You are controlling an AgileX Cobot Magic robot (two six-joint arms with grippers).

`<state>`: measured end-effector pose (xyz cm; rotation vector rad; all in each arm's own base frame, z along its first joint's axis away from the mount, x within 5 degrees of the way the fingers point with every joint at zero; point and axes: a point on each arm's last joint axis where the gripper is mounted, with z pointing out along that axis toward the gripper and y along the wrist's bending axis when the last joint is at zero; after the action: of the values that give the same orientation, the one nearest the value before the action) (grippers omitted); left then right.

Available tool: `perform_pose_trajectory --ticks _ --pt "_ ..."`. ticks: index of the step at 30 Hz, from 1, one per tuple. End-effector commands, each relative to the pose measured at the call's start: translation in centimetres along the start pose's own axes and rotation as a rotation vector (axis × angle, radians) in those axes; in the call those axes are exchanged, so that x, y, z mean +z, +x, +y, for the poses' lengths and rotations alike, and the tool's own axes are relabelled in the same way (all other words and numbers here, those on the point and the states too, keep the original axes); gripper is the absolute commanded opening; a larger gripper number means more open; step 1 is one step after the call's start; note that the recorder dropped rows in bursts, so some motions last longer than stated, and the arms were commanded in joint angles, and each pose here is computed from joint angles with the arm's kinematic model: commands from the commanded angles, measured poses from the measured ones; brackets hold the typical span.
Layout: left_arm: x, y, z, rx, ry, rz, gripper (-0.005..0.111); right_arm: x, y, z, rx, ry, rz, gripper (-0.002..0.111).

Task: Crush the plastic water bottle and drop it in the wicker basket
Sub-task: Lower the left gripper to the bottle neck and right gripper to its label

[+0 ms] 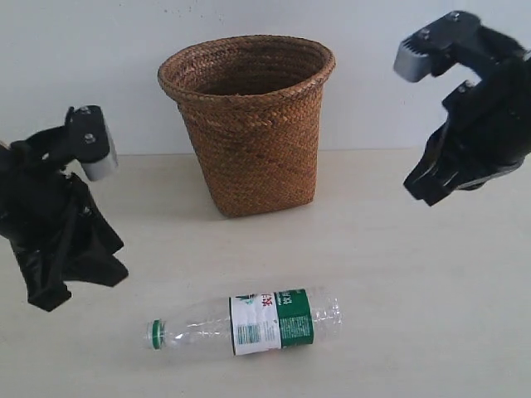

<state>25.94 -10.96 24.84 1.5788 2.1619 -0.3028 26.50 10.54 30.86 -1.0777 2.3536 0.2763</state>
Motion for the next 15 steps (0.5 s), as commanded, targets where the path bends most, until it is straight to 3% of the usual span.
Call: perform_pose_trajectory --ticks 1,4,8,15 --pt "1.3 -0.4 -0.4 0.221 0.049 0.027 0.062 2.1 -0.3 0.7 -0.034 -0.074 0.052 0.000" --pt "3.0 0.3 -0.4 0.308 0.117 0.052 0.062 4.1 -0.7 1.4 -0.051 -0.115 0.082 0.000" --pt "6.1 0.9 -0.2 0.262 0.194 0.035 0.062 5.8 -1.4 2.0 -0.054 -0.130 0.057 0.000" --pt "8.5 1.6 0.3 0.234 0.205 0.059 0.062 7.5 -1.3 2.0 -0.015 -0.171 0.071 0.000"
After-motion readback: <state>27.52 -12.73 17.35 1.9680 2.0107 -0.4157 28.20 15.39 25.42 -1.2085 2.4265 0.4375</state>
